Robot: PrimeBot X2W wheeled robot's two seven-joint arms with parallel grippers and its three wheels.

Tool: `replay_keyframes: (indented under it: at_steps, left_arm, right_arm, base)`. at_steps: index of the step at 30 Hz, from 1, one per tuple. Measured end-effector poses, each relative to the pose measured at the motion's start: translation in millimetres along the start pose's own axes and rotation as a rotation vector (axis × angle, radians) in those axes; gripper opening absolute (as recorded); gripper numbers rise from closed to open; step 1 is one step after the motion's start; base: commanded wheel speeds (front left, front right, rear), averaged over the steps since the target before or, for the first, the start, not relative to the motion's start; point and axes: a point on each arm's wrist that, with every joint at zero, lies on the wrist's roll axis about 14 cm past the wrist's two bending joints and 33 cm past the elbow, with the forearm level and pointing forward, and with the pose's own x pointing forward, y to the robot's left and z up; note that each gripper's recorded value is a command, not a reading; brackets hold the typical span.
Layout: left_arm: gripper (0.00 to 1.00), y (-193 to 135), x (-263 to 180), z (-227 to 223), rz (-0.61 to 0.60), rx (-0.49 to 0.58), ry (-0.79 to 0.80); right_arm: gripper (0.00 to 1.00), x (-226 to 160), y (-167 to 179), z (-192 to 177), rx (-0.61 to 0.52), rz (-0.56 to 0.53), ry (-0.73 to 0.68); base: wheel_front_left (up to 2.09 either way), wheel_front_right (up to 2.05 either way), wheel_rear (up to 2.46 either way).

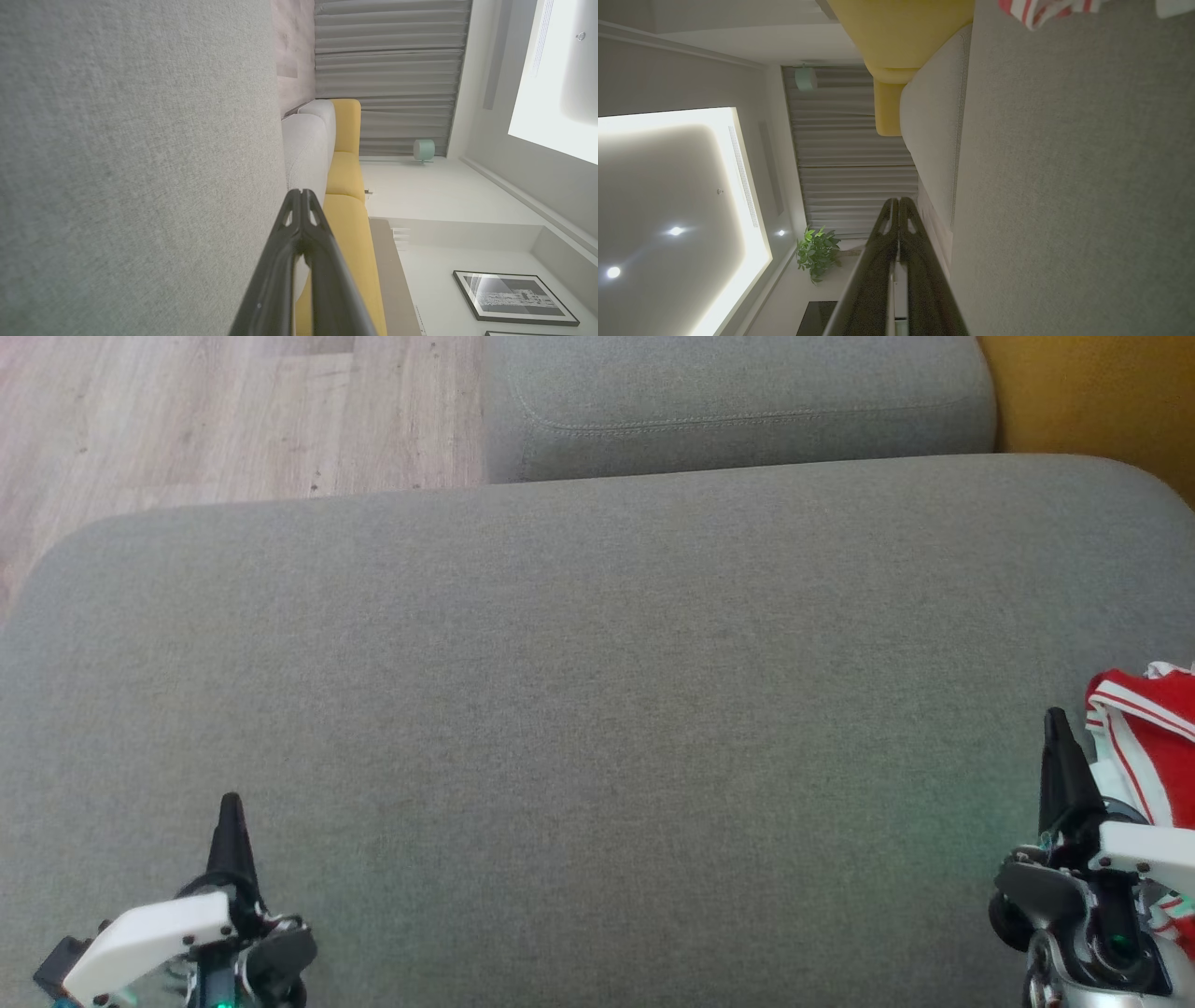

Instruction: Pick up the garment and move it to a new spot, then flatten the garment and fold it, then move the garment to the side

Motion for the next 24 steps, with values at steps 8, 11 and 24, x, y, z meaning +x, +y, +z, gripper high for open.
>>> replay_keyframes:
  at_steps: [8,11,24]
  left_arm:
    - [0.0,0.0,0.0,0.0,0.0,0.0,0.0]
    - [0.0,0.0,0.0,0.0,0.0,0.0,0.0]
    - [0.0,0.0,0.0,0.0,0.0,0.0,0.0]
  right_arm:
    - [0.0,0.0,0.0,0.0,0.0,0.0,0.0]
    - [0.0,0.0,0.0,0.0,0.0,0.0,0.0]
    - [0.0,0.0,0.0,0.0,0.0,0.0,0.0]
  base:
    - [0.0,0.0,0.0]
    - [0.0,0.0,0.0]
    - [0.0,0.0,0.0]
